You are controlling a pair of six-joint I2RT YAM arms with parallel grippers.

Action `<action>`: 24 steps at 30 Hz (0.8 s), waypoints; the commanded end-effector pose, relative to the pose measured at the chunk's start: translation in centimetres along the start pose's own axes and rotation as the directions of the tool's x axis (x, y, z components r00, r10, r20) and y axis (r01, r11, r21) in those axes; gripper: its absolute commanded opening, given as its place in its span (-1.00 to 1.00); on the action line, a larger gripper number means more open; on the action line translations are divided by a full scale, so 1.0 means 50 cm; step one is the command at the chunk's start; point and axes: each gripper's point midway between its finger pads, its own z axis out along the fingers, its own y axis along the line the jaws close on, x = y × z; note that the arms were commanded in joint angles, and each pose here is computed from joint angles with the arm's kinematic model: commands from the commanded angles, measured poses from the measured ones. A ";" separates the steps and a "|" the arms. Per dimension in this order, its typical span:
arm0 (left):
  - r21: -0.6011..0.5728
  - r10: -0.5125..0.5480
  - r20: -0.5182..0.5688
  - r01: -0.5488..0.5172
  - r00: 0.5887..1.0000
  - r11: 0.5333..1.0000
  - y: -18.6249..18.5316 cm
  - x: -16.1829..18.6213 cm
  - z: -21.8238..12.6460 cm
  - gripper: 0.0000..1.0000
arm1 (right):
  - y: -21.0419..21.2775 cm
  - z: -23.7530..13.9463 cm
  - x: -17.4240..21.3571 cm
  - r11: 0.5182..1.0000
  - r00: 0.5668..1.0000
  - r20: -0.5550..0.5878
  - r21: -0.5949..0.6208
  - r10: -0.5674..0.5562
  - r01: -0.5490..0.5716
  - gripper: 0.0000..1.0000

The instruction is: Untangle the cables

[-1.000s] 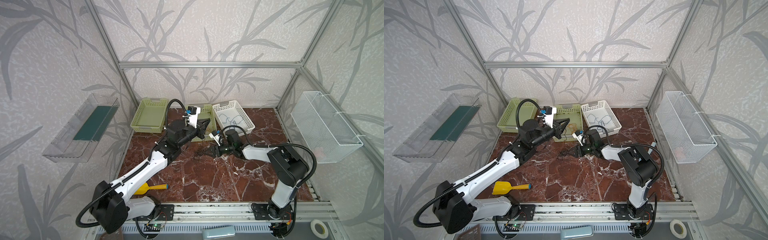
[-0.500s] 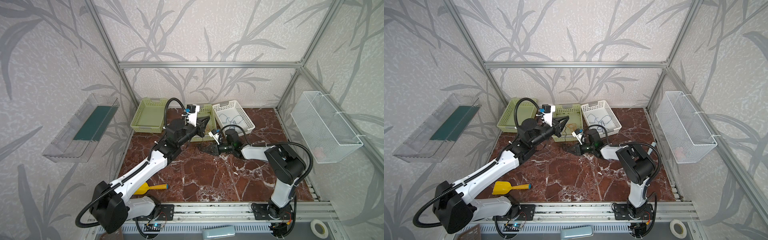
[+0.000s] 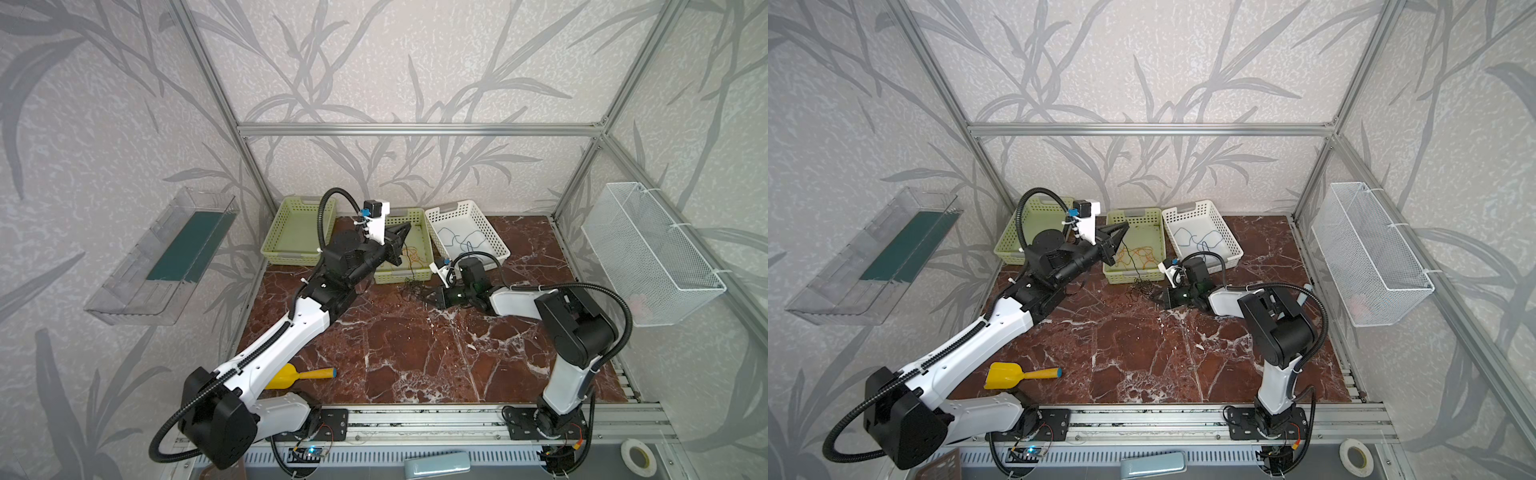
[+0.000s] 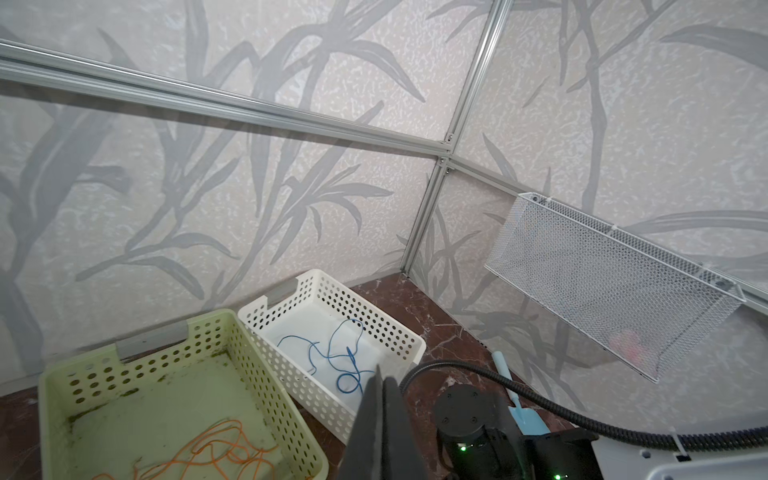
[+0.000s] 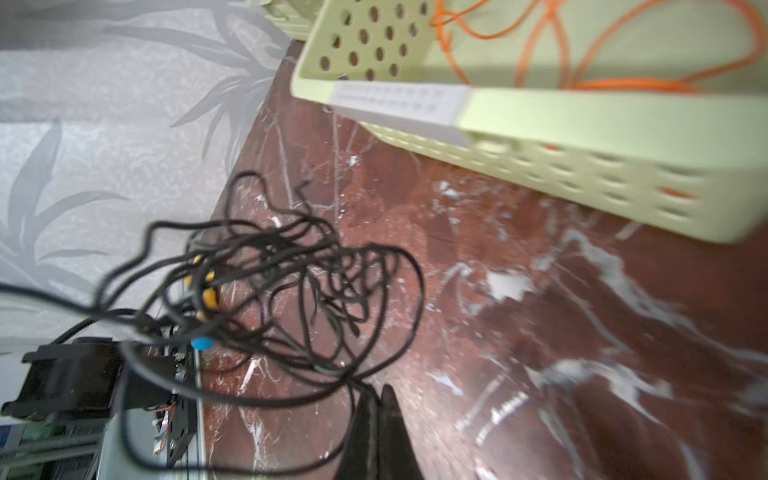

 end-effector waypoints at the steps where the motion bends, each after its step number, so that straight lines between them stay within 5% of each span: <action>1: 0.002 0.031 0.108 -0.031 0.994 1.000 -0.008 -0.100 -0.036 -1.00 | -0.031 -0.032 0.028 0.995 0.999 -0.029 0.090 0.044 -0.042 -1.00; 15: -0.196 0.045 0.177 -0.010 0.983 0.981 0.101 -0.148 -0.133 -1.00 | -0.165 -0.210 0.017 0.906 0.982 0.097 0.380 0.160 -0.185 -1.00; 24: -0.201 -0.128 0.112 0.149 0.985 0.968 0.163 0.034 -0.123 -1.00 | -0.115 -0.258 -0.027 0.914 0.997 0.069 0.406 -0.018 -0.012 -1.00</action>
